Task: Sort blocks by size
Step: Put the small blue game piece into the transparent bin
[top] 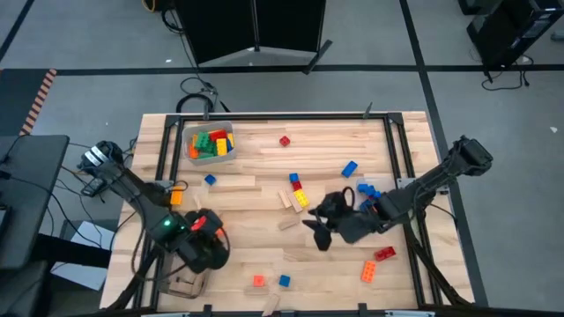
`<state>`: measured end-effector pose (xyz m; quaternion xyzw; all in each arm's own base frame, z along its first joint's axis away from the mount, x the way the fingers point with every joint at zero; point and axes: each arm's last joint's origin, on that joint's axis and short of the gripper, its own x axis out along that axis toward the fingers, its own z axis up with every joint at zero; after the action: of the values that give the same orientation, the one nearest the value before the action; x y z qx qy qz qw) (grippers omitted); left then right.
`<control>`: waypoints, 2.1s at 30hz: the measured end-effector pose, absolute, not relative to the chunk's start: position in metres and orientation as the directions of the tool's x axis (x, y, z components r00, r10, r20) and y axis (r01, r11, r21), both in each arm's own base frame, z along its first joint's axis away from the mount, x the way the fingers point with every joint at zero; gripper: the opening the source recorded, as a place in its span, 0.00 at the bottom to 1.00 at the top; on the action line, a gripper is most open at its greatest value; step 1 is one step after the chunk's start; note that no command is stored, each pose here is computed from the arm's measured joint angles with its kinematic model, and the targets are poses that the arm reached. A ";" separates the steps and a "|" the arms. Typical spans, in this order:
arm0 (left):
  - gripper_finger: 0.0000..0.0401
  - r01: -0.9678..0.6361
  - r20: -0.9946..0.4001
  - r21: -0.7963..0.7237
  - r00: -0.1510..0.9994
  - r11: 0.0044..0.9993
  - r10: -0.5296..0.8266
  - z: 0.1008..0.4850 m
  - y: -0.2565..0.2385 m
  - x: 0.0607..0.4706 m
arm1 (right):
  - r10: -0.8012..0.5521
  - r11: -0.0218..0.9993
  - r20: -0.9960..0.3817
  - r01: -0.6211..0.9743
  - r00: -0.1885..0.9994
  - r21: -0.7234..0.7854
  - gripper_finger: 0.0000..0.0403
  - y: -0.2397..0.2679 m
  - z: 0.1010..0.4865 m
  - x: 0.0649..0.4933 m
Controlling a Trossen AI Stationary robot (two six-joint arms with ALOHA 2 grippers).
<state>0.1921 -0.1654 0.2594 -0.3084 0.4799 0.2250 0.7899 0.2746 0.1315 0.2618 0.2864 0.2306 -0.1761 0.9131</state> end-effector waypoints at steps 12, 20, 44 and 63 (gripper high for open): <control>0.41 -0.600 -0.806 -0.169 0.541 0.782 0.241 0.264 -0.119 0.234 | -0.126 0.878 -0.599 0.370 0.791 0.304 0.70 0.069 0.260 0.299; 0.41 -0.590 -0.861 -0.047 0.433 0.806 0.267 0.262 -0.066 0.251 | -0.122 0.887 -0.617 0.364 0.777 0.283 0.75 0.034 0.259 0.306; 0.41 -0.566 -0.857 0.405 0.039 0.719 0.514 0.250 0.047 0.234 | -0.276 0.732 -0.600 0.569 0.751 0.375 0.71 0.006 0.260 0.307; 0.83 -0.832 -0.951 0.305 -0.242 0.464 0.190 0.176 0.082 0.228 | -0.152 0.746 -0.638 0.511 0.755 0.426 0.70 0.026 0.257 0.305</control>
<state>0.2284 0.0820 0.1761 -0.2487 0.6444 0.4538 0.5630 0.3046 0.0256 0.2569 0.3029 0.2960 -0.1871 0.8864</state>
